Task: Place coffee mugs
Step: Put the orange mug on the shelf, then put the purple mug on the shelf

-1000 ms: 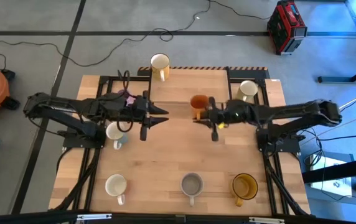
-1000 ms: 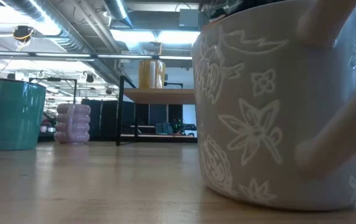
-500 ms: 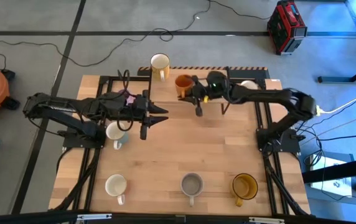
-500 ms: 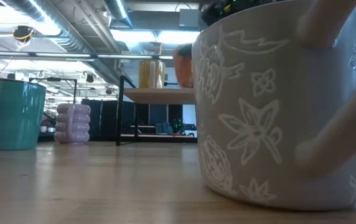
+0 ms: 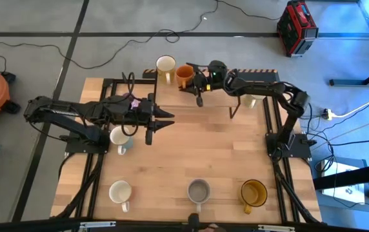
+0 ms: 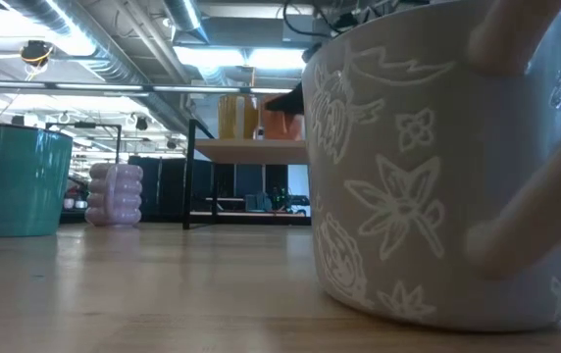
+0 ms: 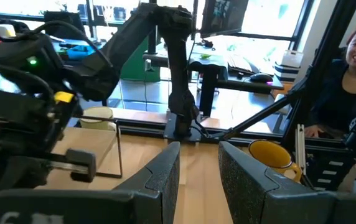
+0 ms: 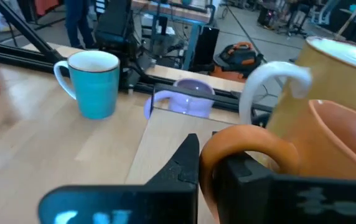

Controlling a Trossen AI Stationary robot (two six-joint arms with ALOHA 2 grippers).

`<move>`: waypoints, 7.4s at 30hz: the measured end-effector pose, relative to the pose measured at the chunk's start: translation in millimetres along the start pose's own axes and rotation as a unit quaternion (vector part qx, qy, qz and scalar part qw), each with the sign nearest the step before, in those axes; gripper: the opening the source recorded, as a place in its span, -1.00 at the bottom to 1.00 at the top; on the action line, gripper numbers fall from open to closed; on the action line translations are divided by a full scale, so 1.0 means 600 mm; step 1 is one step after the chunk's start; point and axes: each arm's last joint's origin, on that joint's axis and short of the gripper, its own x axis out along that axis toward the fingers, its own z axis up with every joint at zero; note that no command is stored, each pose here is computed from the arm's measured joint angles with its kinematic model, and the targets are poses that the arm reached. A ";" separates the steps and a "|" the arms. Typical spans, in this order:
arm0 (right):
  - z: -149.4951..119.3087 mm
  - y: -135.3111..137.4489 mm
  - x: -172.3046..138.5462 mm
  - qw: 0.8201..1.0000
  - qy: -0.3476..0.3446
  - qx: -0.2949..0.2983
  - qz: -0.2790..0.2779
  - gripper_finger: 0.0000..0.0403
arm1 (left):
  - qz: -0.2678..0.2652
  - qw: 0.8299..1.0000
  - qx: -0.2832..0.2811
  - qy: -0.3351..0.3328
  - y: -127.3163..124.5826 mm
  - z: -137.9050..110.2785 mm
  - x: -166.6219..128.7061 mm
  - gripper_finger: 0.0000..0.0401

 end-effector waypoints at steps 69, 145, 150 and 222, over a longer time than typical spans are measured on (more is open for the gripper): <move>0.003 -0.004 -0.037 0.983 0.117 0.100 -0.099 -0.27 | -0.001 1.000 -0.001 -0.011 0.000 0.003 0.000 -0.47; 0.222 0.568 -0.285 0.945 0.232 0.230 -0.006 -0.27 | -0.073 0.983 -0.132 0.104 -0.091 -0.084 0.079 -0.16; 0.195 0.600 -0.302 0.936 0.240 0.259 -0.011 -0.27 | -0.034 0.970 -0.190 0.150 -0.095 -0.093 0.057 -0.16; 0.165 0.474 -0.224 0.898 0.207 0.310 -0.235 -0.27 | 0.305 0.746 -0.211 0.553 0.337 -0.231 -0.072 -0.45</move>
